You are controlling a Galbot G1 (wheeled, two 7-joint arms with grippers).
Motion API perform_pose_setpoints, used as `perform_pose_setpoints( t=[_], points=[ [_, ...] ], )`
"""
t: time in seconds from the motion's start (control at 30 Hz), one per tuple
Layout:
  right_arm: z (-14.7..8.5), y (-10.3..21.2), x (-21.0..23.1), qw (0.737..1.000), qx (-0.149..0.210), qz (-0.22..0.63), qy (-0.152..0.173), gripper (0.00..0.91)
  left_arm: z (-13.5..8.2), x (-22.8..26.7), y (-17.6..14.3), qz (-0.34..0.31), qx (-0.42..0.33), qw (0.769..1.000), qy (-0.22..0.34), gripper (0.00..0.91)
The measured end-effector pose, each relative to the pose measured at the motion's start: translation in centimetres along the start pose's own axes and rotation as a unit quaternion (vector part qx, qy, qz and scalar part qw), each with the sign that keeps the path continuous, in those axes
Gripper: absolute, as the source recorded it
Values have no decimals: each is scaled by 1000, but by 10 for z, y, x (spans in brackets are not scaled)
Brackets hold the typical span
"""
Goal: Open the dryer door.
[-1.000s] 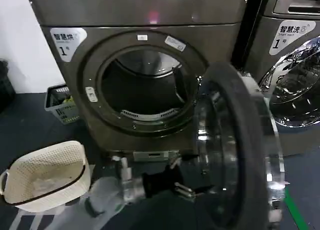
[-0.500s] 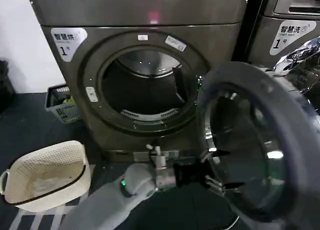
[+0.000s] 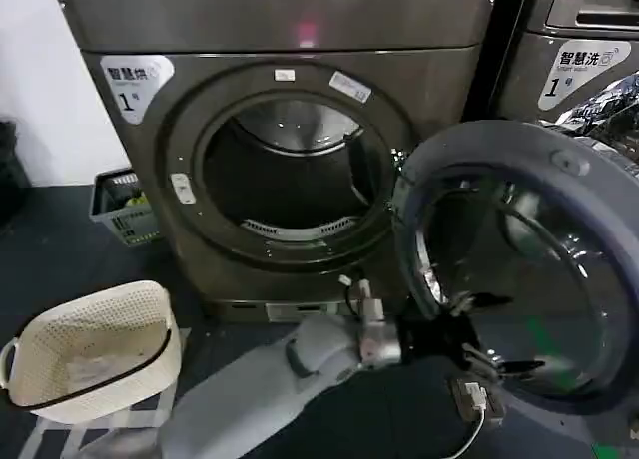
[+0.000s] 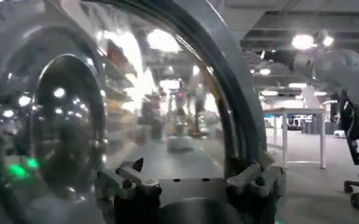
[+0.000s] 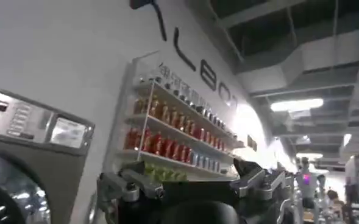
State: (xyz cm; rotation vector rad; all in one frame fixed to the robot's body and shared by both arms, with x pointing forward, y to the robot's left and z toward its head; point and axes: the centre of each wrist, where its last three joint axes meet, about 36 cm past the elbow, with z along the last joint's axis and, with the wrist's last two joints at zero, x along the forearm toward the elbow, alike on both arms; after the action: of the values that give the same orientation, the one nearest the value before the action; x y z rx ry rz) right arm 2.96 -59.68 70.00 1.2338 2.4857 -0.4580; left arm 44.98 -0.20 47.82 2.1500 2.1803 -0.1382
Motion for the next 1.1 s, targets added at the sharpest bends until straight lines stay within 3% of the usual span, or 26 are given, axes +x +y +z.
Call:
perform_pose_setpoints(
  t=[0.33,1.1],
  points=[
    [-7,-10,4,1000,24,14,-14,907,0,-40,10,-28,-16,999,-8,907],
    [-14,-14,0,999,29,13,-22,907,4,-112,41,-102,-56,993,-21,907]
  ],
)
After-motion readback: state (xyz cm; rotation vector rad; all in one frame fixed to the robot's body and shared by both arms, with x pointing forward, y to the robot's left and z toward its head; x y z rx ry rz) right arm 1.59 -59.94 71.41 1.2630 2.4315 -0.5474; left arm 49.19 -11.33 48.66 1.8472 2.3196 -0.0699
